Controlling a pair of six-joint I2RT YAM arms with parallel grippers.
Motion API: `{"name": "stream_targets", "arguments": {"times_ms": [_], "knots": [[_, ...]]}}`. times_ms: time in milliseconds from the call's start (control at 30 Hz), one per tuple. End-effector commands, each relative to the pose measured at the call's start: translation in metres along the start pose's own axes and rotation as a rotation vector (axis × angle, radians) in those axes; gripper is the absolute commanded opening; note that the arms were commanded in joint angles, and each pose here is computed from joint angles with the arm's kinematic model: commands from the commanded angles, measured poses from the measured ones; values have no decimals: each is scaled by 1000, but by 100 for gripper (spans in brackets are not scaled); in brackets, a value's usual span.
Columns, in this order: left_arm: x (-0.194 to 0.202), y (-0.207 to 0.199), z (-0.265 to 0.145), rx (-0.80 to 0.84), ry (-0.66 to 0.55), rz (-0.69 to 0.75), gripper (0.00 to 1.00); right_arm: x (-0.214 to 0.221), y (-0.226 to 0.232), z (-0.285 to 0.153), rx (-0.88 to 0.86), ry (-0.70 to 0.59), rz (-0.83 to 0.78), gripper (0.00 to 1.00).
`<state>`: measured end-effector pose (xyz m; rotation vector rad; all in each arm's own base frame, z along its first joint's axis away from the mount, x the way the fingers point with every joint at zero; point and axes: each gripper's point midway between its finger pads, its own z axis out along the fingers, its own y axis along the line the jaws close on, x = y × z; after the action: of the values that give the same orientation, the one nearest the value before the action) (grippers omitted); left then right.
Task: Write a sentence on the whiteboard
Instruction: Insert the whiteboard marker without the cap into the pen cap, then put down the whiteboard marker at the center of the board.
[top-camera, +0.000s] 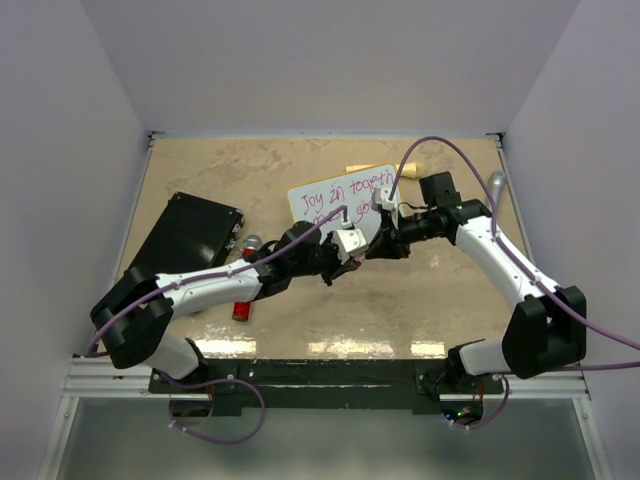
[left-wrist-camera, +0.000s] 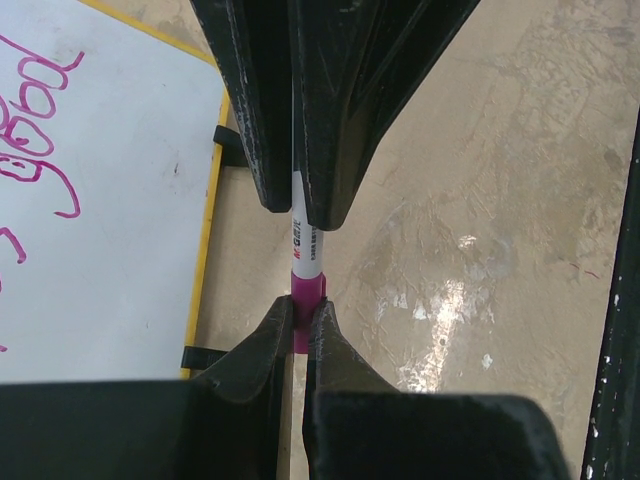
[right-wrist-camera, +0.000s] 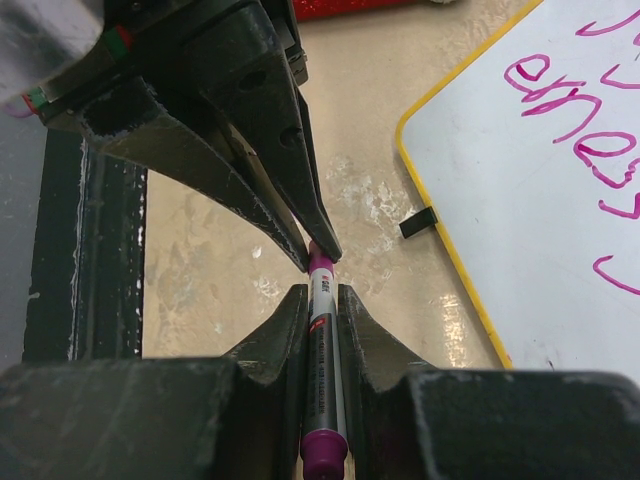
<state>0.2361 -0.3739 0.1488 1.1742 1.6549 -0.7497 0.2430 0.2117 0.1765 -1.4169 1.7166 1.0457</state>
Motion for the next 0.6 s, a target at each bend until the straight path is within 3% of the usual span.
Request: {"name": "stream_targets", "arguments": {"times_ms": [0, 33, 67, 100, 167, 200, 300, 467, 533, 567], "knots": [[-226, -18, -65, 38, -713, 215, 0, 18, 7, 13, -24, 46, 44, 0], [-218, -17, -64, 40, -689, 199, 0, 17, 5, 10, -15, 37, 53, 0], [-207, -19, -63, 48, -656, 164, 6, 16, 4, 8, -8, 30, 55, 0], [-186, -21, -58, 60, -611, 136, 22, 14, 3, 5, 0, 21, 50, 0], [-167, -23, -63, 58, -571, 87, 38, 13, 0, -1, 13, 6, 56, 0], [-145, -27, -62, 66, -528, 33, 52, 13, -1, -3, 19, 4, 56, 0], [-117, -25, -75, 21, -481, -44, 73, 18, -5, -8, 45, 15, 47, 0], [-107, -19, -105, -47, -487, -128, 85, 20, -12, -17, 91, 21, 49, 0], [-101, -1, -111, -148, -477, -208, 95, 25, -21, -27, 144, 35, 56, 1], [-88, 18, -117, -267, -444, -328, 100, 26, -24, -31, 172, 44, 55, 2]]}}
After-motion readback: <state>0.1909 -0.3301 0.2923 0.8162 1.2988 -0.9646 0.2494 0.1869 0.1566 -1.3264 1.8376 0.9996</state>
